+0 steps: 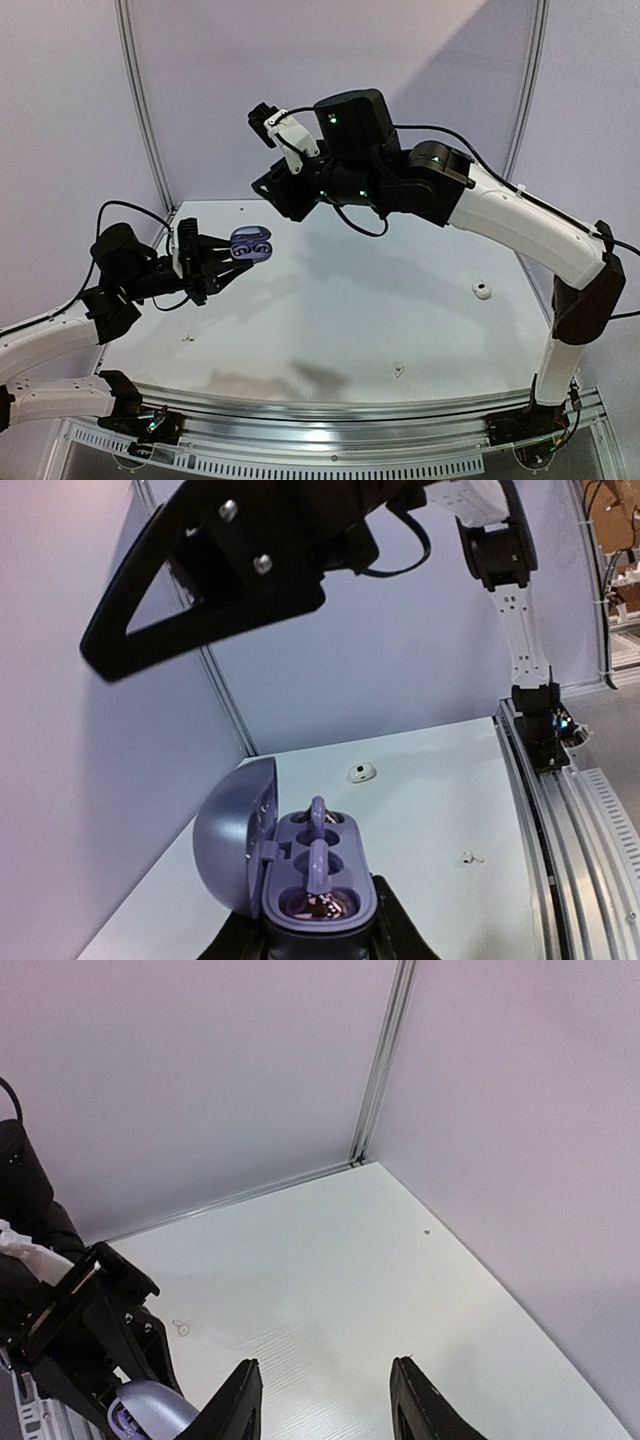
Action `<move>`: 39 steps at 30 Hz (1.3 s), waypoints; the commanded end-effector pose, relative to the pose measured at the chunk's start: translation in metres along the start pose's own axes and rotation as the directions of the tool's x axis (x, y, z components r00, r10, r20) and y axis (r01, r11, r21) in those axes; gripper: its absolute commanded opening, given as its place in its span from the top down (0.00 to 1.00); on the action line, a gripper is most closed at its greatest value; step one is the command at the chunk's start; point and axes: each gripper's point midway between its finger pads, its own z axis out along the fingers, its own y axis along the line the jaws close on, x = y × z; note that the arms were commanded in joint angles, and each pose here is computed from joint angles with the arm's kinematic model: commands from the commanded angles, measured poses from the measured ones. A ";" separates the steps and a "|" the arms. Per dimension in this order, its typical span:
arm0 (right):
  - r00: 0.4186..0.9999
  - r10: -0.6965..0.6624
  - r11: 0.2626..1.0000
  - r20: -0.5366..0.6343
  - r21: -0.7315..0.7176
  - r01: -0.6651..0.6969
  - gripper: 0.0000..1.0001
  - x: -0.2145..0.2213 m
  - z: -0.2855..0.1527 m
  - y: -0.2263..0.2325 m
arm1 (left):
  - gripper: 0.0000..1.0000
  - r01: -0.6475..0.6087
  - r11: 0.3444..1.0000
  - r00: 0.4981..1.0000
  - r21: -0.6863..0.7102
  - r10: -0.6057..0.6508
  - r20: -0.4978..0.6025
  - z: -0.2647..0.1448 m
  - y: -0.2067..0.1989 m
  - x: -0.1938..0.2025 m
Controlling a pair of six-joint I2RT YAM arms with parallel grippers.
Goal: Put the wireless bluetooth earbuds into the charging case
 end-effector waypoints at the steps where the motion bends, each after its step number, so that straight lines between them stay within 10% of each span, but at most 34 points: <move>1: 0.985 0.024 0.992 -0.173 -0.121 -0.045 0.56 0.049 0.021 0.032 | 1.00 -0.092 0.993 0.996 0.068 0.091 0.020 0.000 -0.014 -0.006; 21: 0.965 -0.035 0.953 -0.259 -0.298 -0.045 0.64 0.077 -0.016 0.058 | 1.00 -0.019 0.999 1.000 -0.034 0.019 0.006 0.004 0.007 -0.006; 32: 0.993 0.102 0.893 -0.066 -0.434 -0.121 0.28 0.031 -0.052 0.043 | 1.00 0.444 0.891 0.888 0.094 -0.451 0.088 -0.001 0.002 -0.040; 39: 0.991 0.131 0.822 0.019 -0.560 -0.098 0.29 0.013 -0.054 0.064 | 1.00 0.490 0.847 0.846 0.205 -0.519 0.120 -0.004 -0.006 -0.067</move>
